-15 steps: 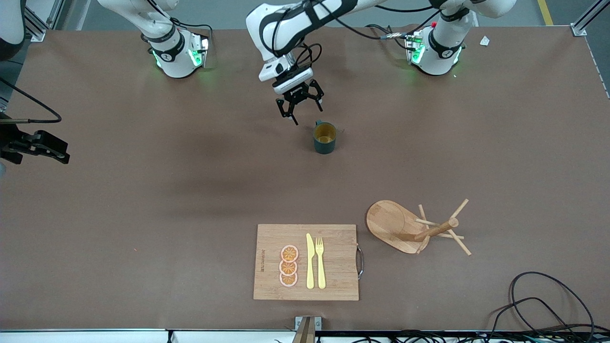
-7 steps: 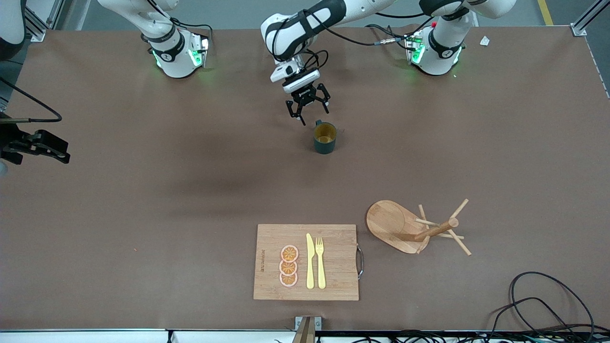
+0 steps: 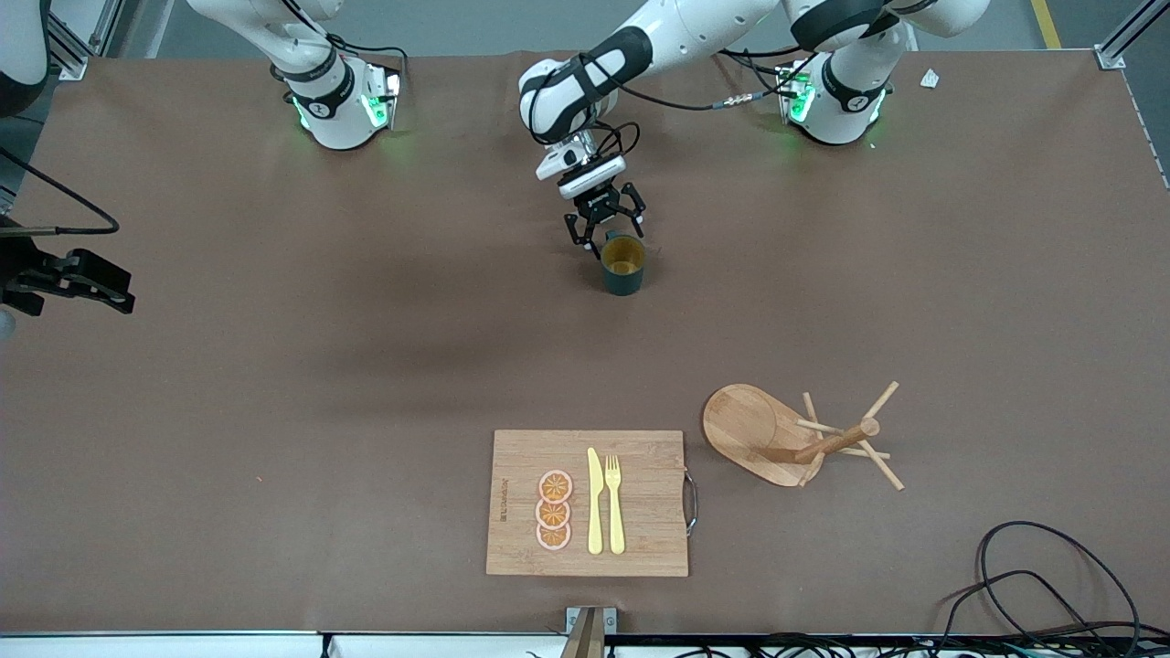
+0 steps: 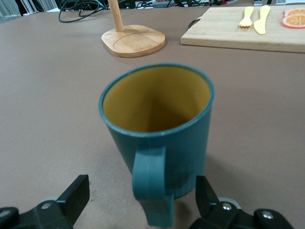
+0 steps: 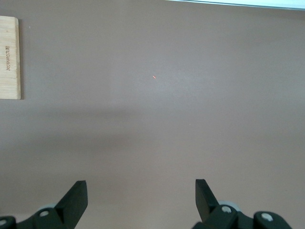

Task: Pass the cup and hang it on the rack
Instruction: 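Close the left gripper on the mug handle, then lift the mug with the left gripper and carry it to the rack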

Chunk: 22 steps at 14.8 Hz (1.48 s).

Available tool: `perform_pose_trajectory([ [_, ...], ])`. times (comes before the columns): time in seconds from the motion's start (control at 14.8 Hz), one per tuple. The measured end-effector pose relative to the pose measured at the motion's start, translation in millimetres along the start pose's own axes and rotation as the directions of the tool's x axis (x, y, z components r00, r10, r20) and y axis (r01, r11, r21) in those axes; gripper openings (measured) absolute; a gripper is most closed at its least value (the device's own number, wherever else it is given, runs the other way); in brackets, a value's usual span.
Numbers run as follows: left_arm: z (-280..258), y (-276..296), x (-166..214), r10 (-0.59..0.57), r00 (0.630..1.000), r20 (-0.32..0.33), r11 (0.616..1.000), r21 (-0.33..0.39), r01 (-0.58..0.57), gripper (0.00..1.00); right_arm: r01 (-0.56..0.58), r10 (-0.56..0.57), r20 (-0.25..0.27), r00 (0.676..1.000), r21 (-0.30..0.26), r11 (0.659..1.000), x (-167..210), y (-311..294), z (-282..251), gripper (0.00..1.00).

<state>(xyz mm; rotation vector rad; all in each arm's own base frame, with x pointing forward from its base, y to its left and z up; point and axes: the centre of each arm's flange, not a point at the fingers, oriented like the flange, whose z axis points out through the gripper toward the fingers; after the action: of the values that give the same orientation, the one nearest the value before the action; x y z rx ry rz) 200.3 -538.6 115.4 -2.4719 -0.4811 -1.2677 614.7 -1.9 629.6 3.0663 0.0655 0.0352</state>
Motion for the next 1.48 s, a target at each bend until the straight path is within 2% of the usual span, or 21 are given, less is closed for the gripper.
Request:
perform_pose_trajectory([
  [0.2,0.1,0.2,-2.3,0.004,1.0,-0.008,1.0,-0.009,-0.004,0.97,0.0,0.0,0.0,1.0,0.0,1.0,0.0,0.0,0.0,1.0],
  [0.27,0.1,0.4,-2.1,0.004,1.0,-0.009,1.0,-0.011,-0.004,0.9,0.0,0.0,0.0,1.0,0.0,1.0,0.0,0.0,0.0,1.0],
  [0.34,0.3,0.7,-1.8,0.003,1.0,-0.009,1.0,-0.011,-0.003,0.9,0.0,0.0,0.0,1.0,0.0,1.0,0.0,0.0,0.0,1.0],
  [0.4,0.2,0.9,-1.6,0.002,1.0,-0.009,1.0,-0.011,-0.002,0.85,0.001,-0.001,0.0,1.0,0.0,1.0,0.0,0.0,0.0,1.0],
  [0.74,-0.4,1.1,-1.9,0.002,1.0,-0.01,1.0,-0.013,-0.003,0.35,0.009,-0.009,0.0,1.0,0.0,1.0,0.0,0.0,0.0,1.0],
  [0.88,-0.3,2.1,-0.9,0.0,1.0,-0.01,1.0,-0.013,0.0,0.2,0.011,-0.011,0.0,1.0,0.0,1.0,0.0,0.1,0.0,1.0],
  [1.28,5.6,14.5,16.5,0.015,1.0,-0.006,1.0,0.0,-0.015,0.21,0.017,-0.017,0.0,1.0,0.0,1.0,-0.1,1.2,0.1,1.0],
  [1.35,8.2,20.2,28.4,0.021,1.0,0.009,1.0,0.016,-0.021,0.21,0.018,-0.018,0.0,1.0,0.0,1.0,-0.1,1.4,0.1,1.0],
  [1.48,9.3,35.1,64.0,-0.005,0.996,0.086,0.999,0.053,0.0,0.21,0.019,-0.019,0.0,1.0,0.0,1.0,-0.1,1.7,0.0,1.0],
])
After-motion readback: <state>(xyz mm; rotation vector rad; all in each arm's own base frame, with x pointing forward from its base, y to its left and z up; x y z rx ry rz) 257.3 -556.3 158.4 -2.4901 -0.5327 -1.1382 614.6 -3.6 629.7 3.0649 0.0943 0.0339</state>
